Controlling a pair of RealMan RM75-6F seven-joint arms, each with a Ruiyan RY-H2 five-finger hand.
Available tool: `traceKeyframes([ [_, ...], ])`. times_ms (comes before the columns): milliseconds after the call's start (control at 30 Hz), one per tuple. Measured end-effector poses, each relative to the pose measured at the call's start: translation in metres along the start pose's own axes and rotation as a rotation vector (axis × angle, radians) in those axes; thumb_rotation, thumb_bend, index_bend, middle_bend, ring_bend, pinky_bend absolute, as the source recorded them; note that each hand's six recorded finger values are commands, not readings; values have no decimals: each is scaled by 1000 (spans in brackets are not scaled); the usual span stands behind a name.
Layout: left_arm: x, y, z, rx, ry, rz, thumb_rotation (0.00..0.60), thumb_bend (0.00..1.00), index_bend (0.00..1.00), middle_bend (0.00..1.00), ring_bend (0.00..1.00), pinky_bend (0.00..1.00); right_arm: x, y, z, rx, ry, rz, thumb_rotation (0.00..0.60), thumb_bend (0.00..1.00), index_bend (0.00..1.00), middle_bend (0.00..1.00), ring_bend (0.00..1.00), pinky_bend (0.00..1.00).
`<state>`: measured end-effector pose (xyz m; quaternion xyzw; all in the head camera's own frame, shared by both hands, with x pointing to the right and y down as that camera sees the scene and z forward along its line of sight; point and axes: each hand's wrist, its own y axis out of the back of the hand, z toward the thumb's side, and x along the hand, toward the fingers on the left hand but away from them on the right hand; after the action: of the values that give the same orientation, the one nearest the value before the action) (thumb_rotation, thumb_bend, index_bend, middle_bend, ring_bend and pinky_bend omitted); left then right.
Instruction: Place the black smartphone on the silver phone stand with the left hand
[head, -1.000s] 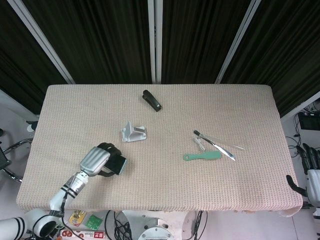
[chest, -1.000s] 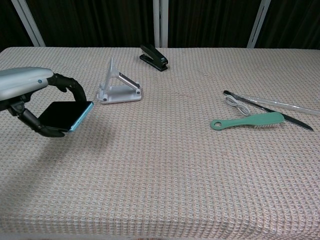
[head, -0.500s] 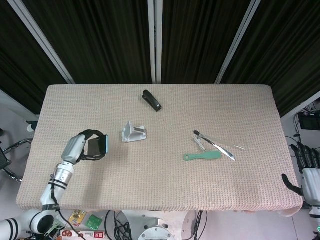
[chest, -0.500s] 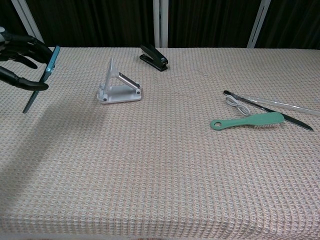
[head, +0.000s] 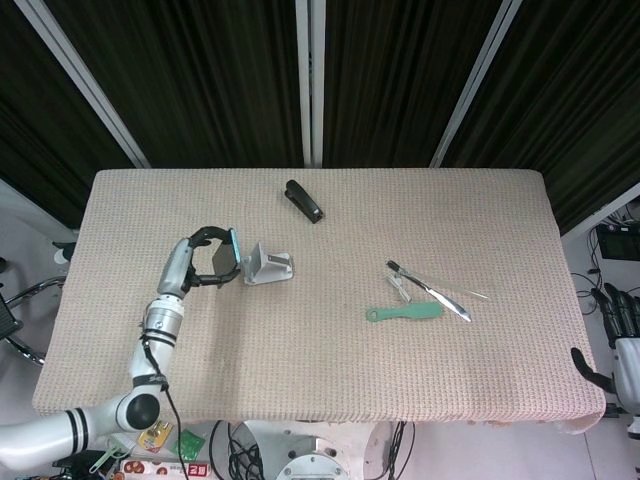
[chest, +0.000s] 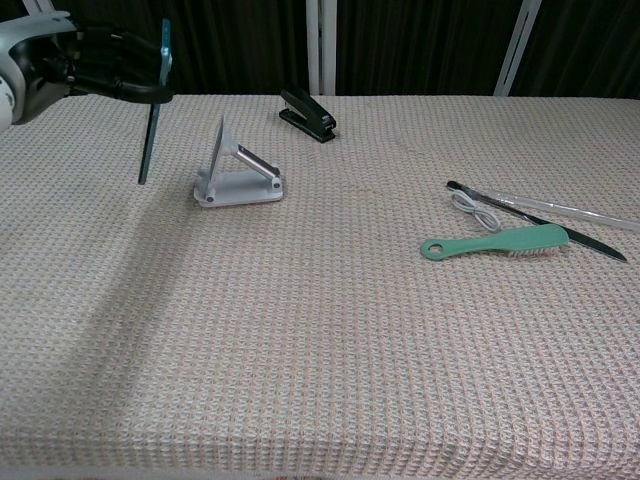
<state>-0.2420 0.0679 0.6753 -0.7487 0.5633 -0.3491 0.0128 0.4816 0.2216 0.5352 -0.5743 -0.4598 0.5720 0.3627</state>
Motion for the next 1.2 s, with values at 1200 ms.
traceKeyframes([
  [1200,41,-47,-12,-109,19,-66,600,353,507,594,220,220,5,0,-8,9,-27,12,600,216,0,0,0,0],
])
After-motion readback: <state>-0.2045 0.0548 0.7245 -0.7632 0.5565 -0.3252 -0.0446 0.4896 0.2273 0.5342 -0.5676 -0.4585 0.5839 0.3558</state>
